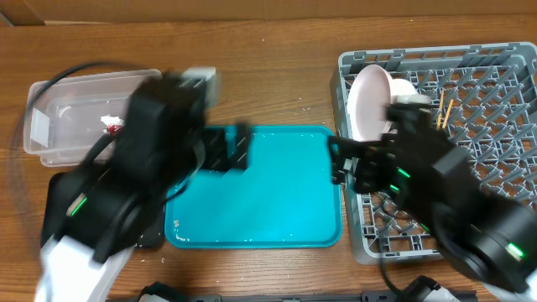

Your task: Sort waste into correct bins and load items into the dishwasher

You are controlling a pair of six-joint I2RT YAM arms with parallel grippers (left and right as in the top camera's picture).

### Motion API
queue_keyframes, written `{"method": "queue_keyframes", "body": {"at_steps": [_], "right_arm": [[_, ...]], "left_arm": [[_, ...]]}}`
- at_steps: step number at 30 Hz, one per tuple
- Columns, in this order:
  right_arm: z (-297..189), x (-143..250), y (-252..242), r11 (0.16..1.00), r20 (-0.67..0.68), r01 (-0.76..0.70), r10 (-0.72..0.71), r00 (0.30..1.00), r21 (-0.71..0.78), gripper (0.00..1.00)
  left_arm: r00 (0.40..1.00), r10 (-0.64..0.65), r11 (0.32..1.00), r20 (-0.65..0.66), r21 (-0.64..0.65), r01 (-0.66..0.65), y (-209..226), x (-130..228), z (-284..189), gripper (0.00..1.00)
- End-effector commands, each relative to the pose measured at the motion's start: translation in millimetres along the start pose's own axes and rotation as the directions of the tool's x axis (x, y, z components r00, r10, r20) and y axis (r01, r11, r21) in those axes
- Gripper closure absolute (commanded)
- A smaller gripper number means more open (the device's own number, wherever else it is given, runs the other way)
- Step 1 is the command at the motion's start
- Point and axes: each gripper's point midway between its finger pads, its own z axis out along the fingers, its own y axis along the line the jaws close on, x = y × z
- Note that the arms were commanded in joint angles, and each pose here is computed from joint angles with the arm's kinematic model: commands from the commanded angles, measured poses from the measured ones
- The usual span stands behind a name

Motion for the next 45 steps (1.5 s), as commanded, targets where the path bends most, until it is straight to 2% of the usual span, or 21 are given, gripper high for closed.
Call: {"method": "queue_keyframes", "body": {"at_steps": [1,6,13,17,21,26,31,34,37,40,45], "right_arm": [[10,7,16,0.998,-0.063,0.017,-0.021,0.998,-0.063,0.00],[16,9,27,0.994,-0.086,0.012,-0.022,0.996,-0.112,0.00],[1,2,28,0.990,-0.042,0.000,-0.006,0.999,-0.140,0.00],[0,14,34,0.983,-0.098,0.006,-0.024,0.995,-0.182,0.00],[-1,23,20,0.992,-0.125,0.029,-0.044,0.991,-0.120,0.00],[-31,9,7,0.983,0.007,0.149,-0.149,0.989,-0.104,0.00],[-80,-15,-26,0.992,0.219,0.124,-0.121,0.968,-0.003,0.00],[-103,-31,-32,0.982,0.358,0.190,-0.182,0.916,0.012,0.00],[-114,-37,-33,0.947,0.467,0.321,-0.296,0.833,0.028,0.00],[-108,-25,-45,0.929,0.497,0.365,-0.344,0.797,0.059,0.00],[-67,20,-83,0.944,0.438,0.310,-0.327,0.837,0.112,0.00]], "left_arm": [[0.996,0.074,0.971,0.048,-0.233,-0.061,46,5,-32,0.00],[0.997,0.077,0.958,0.000,-0.277,-0.074,63,35,-59,0.00],[0.997,0.077,0.959,0.004,-0.275,-0.073,63,36,-61,0.00],[0.997,0.077,0.958,-0.004,-0.277,-0.075,63,36,-59,0.00],[0.997,0.077,0.957,-0.009,-0.279,-0.076,63,35,-57,0.00],[0.997,0.077,0.957,-0.012,-0.279,-0.077,63,35,-56,0.00],[0.997,0.077,0.957,-0.012,-0.279,-0.077,63,35,-56,0.00],[0.997,0.077,0.957,-0.013,-0.280,-0.077,63,35,-56,0.00],[0.997,0.077,0.957,-0.013,-0.280,-0.077,63,35,-56,0.00],[0.997,0.077,0.957,-0.013,-0.280,-0.077,63,35,-56,0.00],[0.997,0.077,0.957,-0.013,-0.280,-0.077,63,35,-56,0.00]]}}
